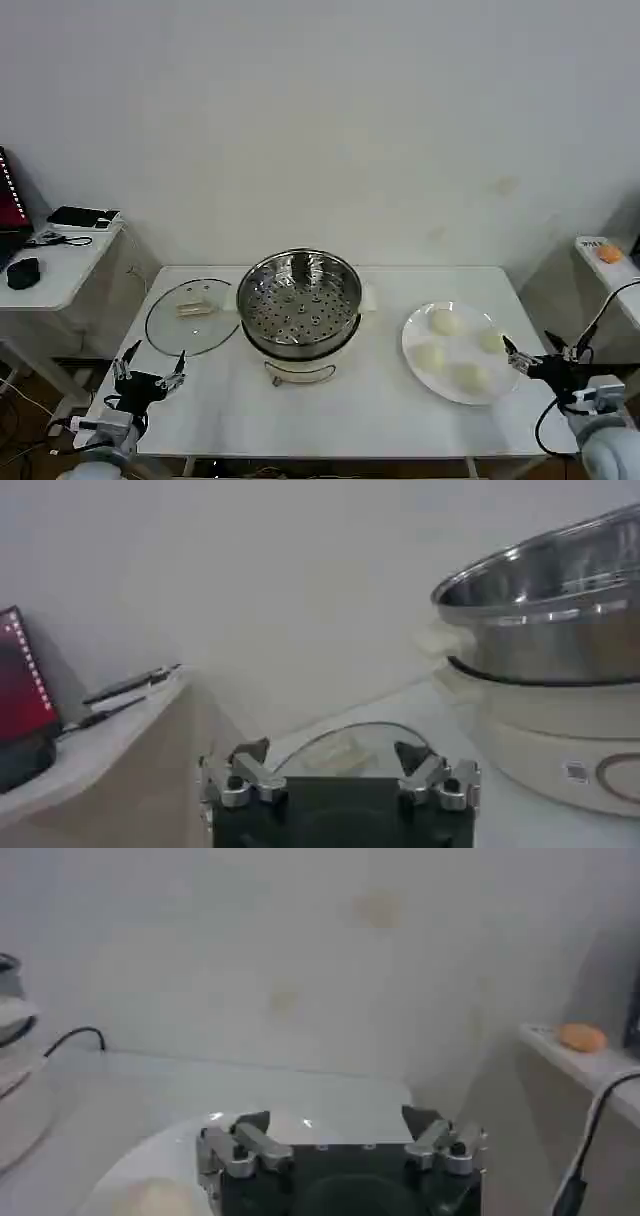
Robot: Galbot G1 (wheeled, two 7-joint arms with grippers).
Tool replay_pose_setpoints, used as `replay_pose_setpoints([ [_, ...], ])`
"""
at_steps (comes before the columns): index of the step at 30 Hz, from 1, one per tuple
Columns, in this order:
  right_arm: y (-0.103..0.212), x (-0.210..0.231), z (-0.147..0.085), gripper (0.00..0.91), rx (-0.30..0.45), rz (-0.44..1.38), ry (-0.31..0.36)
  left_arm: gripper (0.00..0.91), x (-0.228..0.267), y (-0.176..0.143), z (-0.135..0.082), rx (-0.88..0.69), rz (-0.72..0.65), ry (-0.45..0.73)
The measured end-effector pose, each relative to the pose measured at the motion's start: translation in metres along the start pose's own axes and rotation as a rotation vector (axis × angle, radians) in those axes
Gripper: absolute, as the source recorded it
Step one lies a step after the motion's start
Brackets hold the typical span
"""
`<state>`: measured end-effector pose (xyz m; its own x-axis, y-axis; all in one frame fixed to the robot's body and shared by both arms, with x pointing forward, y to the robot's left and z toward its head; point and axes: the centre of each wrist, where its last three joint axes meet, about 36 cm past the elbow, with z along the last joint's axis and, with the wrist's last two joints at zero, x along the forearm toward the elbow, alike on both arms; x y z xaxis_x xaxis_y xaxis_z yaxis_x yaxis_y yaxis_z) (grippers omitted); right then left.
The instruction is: Take steamed baozi put them in steamer then cover it.
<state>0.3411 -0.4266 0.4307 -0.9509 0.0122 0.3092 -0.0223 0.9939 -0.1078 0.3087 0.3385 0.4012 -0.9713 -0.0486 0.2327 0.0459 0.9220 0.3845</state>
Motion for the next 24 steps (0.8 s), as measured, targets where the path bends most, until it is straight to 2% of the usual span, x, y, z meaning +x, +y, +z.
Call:
replay_pose_setpoints([
  [4, -0.004, -0.009, -0.016, 0.907, 0.057, -0.003, 0.007, 0.907, 0.001, 0.001, -0.002, -0.005, 0.003, -0.005],
  [9, -0.016, -0.031, -0.049, 0.907, 0.183, -0.043, 0.020, 0.907, 0.000, -0.001, -0.003, 0.002, -0.004, -0.008],
  [16, -0.039, -0.070, -0.105, 0.907, 0.440, -0.157, 0.037, 0.907, 0.007, -0.008, -0.003, 0.008, -0.006, -0.017],
  [24, -0.060, -0.105, -0.163, 0.907, 0.748, -0.321, 0.142, 0.907, 0.014, -0.009, -0.005, 0.010, -0.010, -0.024],
])
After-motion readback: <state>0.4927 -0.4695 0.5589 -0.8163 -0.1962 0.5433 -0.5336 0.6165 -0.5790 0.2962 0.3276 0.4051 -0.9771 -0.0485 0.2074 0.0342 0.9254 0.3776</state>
